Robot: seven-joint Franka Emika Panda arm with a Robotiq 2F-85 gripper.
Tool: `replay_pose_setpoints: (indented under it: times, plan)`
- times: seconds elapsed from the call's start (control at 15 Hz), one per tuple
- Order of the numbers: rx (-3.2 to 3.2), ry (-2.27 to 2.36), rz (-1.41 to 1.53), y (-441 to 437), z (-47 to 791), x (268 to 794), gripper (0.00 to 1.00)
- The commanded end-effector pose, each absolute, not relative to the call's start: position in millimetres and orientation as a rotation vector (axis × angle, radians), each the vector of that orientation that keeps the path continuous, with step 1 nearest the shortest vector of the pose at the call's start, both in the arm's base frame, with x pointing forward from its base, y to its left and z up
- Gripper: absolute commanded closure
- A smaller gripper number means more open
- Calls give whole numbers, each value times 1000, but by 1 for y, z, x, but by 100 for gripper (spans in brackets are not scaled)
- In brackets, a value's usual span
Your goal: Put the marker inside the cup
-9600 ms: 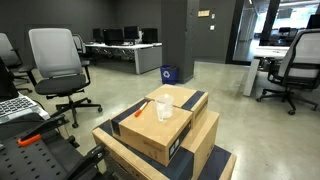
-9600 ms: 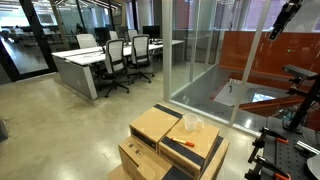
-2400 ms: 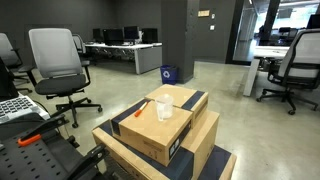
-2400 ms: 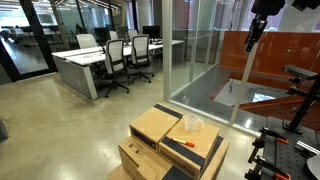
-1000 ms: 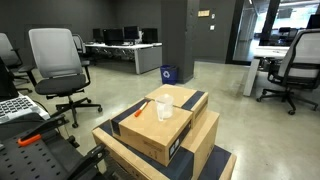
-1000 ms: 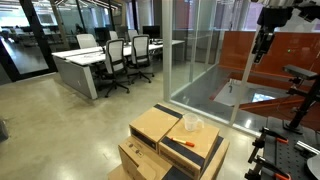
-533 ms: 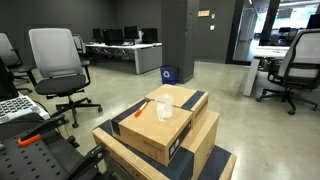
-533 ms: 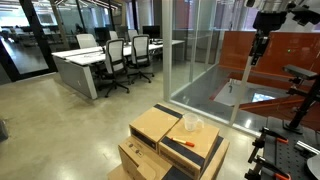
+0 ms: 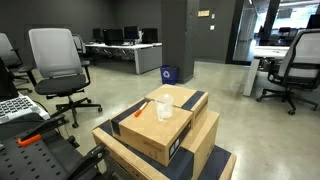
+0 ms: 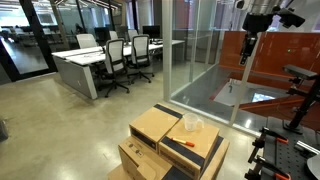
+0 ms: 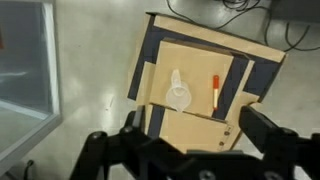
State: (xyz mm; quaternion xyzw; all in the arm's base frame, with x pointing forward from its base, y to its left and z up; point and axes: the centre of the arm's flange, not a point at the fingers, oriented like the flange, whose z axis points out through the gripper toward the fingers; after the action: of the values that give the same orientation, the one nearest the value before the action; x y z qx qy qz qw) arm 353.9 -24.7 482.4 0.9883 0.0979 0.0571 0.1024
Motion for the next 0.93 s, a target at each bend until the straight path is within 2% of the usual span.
replay_pose_setpoints:
  times: [0.0, 0.87]
  plan:
    - [2897, 323, 164, -26, 484, 371, 0]
    - [2858, 366, 103, -29, 465, 388, 0]
